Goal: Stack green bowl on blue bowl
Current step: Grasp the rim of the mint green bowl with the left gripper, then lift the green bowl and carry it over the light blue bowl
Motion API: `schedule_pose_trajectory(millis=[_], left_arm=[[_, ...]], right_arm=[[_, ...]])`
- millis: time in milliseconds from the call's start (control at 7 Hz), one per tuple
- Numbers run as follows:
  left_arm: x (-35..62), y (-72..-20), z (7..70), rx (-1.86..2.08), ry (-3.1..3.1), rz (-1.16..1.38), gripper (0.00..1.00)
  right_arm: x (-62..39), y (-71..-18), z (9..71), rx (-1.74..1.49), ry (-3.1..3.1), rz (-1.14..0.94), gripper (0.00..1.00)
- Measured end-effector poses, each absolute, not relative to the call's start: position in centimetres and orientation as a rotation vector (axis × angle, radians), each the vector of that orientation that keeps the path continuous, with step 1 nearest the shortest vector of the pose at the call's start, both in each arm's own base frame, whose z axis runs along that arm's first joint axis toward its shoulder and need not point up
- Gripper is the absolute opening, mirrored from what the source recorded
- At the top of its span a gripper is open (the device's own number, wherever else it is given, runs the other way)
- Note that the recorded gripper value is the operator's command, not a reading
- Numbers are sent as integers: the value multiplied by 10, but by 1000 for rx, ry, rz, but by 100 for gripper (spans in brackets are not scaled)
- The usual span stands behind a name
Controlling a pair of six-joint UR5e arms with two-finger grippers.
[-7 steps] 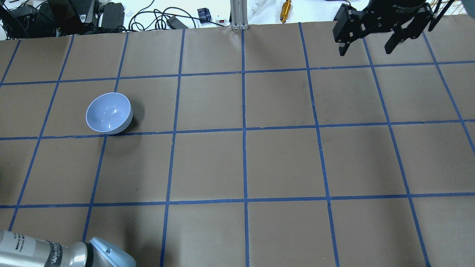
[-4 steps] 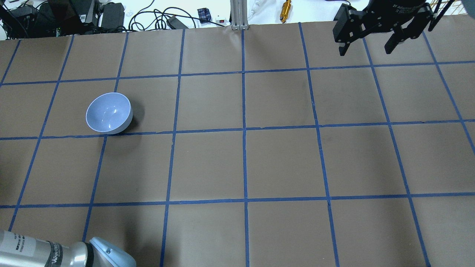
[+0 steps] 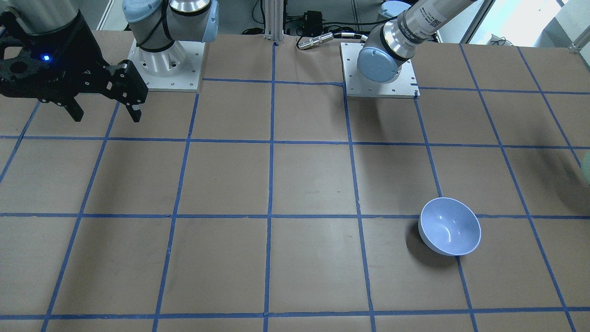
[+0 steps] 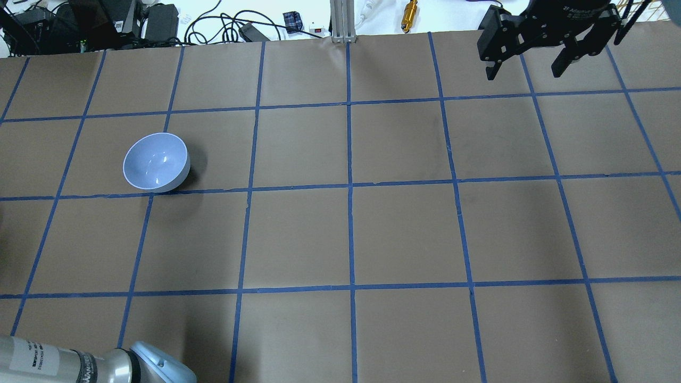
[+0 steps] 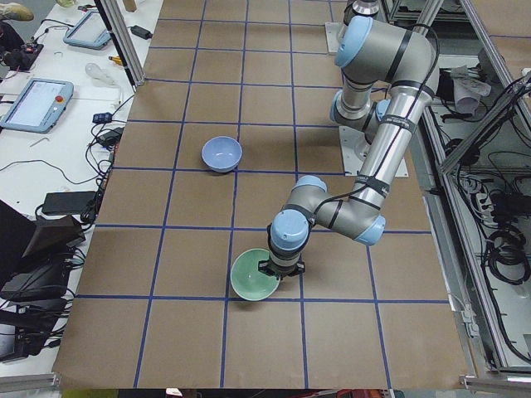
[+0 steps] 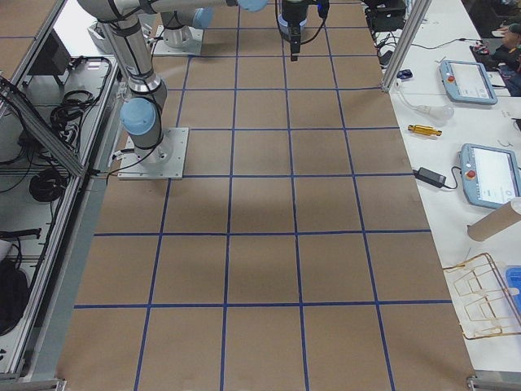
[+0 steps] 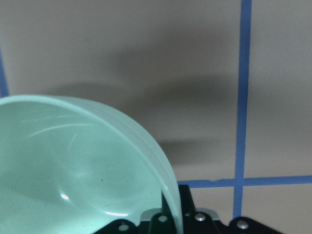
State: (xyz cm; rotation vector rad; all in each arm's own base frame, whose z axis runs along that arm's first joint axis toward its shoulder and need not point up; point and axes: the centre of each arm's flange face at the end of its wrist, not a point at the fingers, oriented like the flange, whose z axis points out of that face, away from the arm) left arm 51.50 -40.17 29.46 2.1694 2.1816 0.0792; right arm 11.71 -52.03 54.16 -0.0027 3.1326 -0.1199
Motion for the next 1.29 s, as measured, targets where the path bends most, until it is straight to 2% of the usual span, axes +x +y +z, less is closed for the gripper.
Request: schedule_pose_trajectory(millis=[286,714,1000,1286], left_arm=[[464,-438,355,2155,2184,68,0],[324,-511,419,2172,2130,13,0],[215,-552,421,2178,2134,-24,0],[130,-567,398,2169,2180,-31,0]], right_arm=[[117,-520,542,-3,3132,-120,100],[117,-520,542,-2,3131,-121,100],[117,-520,542,-1,3131,-121,100],[117,-520,542,-2,3132,-121,100]])
